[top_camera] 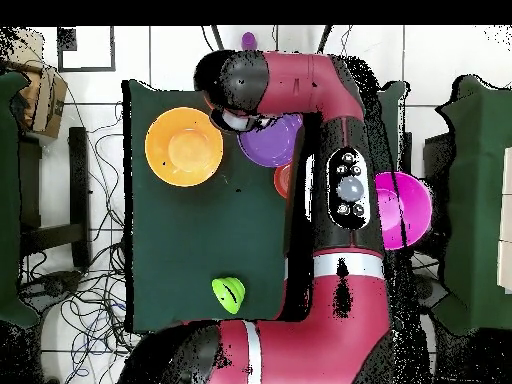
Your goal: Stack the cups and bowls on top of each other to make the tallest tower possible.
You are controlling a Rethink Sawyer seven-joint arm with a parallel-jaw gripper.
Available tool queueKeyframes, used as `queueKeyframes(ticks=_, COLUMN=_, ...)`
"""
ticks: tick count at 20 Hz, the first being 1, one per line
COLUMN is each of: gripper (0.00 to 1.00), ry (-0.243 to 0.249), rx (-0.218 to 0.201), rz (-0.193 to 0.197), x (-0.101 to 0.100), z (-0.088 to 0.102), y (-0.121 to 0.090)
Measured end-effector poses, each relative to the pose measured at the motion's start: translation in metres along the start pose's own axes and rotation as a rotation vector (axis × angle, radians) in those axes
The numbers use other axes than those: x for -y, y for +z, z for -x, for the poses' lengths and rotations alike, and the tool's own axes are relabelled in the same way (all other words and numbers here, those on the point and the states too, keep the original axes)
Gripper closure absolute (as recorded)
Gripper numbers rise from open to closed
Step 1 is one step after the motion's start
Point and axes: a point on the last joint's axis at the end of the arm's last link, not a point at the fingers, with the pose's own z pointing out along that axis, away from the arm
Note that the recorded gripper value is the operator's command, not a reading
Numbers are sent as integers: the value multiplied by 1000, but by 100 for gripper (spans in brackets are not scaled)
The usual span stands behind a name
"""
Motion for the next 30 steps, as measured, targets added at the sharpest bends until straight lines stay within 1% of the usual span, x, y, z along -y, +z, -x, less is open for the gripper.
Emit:
queueKeyframes(ticks=9, gripper=0, ry=-2, rx=3, rz=0, x=-2, z=0, y=-2)
queueKeyframes(ticks=13, gripper=0, ry=-20, rx=16, rz=-6, x=-14, z=-6, y=-10)
queueKeyframes(ticks=17, gripper=0, ry=-51, rx=35, rz=-13, x=-34, z=-17, y=-22)
queueKeyframes(ticks=19, gripper=0, ry=-79, rx=52, rz=-18, x=-53, z=-28, y=-32)
queueKeyframes(ticks=21, gripper=0, ry=-94, rx=60, rz=-19, x=-64, z=-34, y=-38)
queueKeyframes(ticks=24, gripper=0, ry=-128, rx=74, rz=-10, x=-91, z=-50, y=-51)
queueKeyframes(ticks=27, gripper=0, ry=-141, rx=76, rz=2, x=-104, z=-58, y=-57)
queueKeyframes(ticks=30, gripper=0, ry=-140, rx=81, rz=16, x=-109, z=-60, y=-64)
